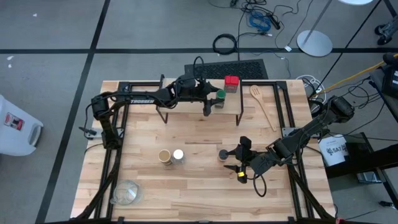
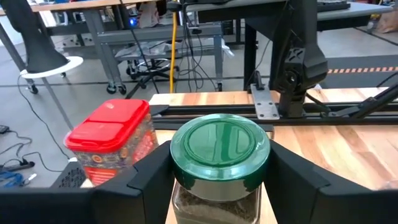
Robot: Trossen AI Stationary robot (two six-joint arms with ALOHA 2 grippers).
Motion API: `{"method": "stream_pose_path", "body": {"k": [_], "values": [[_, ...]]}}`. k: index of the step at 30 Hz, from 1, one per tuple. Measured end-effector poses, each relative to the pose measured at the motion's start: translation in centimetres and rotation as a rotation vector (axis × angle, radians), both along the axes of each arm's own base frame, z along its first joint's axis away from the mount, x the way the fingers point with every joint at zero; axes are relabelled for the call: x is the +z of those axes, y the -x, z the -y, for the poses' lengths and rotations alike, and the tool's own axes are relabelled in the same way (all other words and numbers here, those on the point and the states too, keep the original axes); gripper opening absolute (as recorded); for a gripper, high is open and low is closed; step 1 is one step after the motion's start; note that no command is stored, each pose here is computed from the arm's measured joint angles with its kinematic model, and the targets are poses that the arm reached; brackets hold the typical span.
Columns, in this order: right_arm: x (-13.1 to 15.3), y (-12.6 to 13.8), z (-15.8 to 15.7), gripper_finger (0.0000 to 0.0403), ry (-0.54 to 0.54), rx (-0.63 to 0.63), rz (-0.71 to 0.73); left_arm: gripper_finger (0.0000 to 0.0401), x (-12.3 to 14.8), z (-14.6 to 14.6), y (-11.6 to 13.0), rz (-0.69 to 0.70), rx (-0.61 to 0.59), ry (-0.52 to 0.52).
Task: Shelf spices
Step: Put the black seasoning bottle in the center of the table and put the green seasoning bottle beside the black seasoning bottle
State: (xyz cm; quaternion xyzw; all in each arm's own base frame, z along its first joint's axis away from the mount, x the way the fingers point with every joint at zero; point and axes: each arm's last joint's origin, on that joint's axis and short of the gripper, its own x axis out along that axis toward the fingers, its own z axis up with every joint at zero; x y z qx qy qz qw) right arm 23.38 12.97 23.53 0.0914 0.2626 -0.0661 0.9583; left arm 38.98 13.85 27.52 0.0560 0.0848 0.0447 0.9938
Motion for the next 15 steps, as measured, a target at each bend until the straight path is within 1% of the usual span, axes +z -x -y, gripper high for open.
{"method": "stream_pose_path", "body": {"k": [4,8,11,15], "values": [[0.0,0.0,0.0,0.0242,-0.011,-0.006,0.000,0.0214,0.6,0.8,0.1,0.002,-0.018,0.002],[0.0,0.0,0.0,0.0242,-0.012,-0.007,0.000,0.0214,2.2,2.0,0.7,0.033,-0.041,-0.009],[0.0,0.0,0.0,0.0242,-0.013,-0.007,0.001,0.0214,3.2,2.9,1.2,0.028,-0.059,-0.006],[0.2,0.0,0.0,0.0242,-0.034,-0.023,0.022,0.0214,4.4,4.4,1.8,0.033,-0.083,0.049]]}}
